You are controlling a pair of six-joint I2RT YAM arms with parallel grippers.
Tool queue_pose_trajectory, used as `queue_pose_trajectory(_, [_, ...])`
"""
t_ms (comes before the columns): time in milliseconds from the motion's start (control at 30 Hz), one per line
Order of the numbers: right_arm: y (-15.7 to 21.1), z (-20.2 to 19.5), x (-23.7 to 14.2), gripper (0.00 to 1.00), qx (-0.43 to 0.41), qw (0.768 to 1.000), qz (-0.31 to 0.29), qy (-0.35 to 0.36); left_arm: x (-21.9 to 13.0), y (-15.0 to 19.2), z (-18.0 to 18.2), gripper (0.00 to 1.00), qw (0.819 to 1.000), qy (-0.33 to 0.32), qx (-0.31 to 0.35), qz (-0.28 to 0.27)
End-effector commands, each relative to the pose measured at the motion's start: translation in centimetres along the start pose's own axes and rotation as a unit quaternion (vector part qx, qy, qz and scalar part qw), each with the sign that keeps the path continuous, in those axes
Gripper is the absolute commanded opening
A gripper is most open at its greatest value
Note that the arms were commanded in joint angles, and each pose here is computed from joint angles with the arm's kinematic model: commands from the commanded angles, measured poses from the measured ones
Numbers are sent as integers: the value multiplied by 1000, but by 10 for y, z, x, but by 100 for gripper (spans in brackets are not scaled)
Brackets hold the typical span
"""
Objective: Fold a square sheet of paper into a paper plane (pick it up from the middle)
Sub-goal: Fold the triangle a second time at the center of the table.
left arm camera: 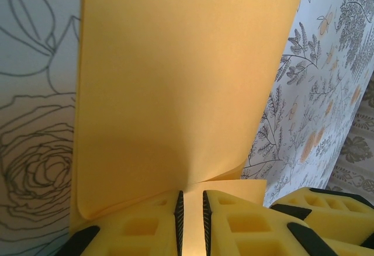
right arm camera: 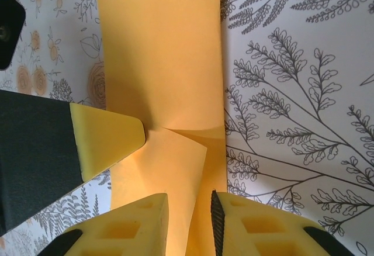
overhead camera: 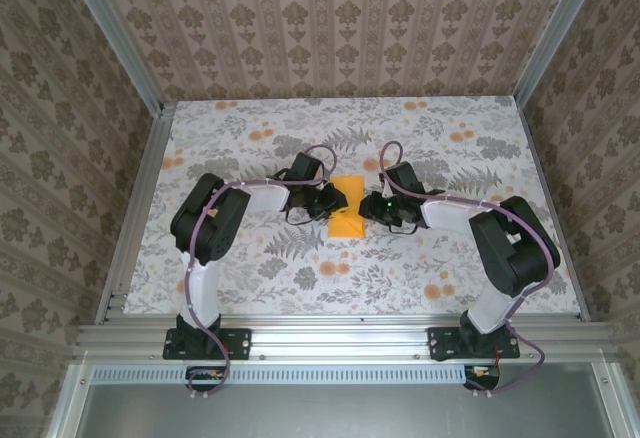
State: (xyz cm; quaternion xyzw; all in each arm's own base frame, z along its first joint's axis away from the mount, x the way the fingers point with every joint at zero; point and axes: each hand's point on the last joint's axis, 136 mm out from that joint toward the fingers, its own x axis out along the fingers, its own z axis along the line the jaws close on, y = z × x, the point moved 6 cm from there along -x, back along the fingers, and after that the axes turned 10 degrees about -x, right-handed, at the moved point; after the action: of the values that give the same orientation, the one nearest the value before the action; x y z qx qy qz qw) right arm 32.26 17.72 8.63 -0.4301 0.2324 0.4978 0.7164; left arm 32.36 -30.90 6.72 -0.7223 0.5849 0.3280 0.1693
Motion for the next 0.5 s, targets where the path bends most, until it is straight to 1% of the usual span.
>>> queue_pose_trajectory(0, [3,6,-7,29,-2,1000,19,-13,9,-2,17,19,999,-36,-11,-2])
queue_pose_trajectory(300, [17,11,-1,30,-10,996,68,-52,11,-1,17,19,999,-38,-13,-2])
queue_pose_trajectory(467, [20,10,4,26,-11,995,82,-54,10,-2,17,19,999,-39,-15,-4])
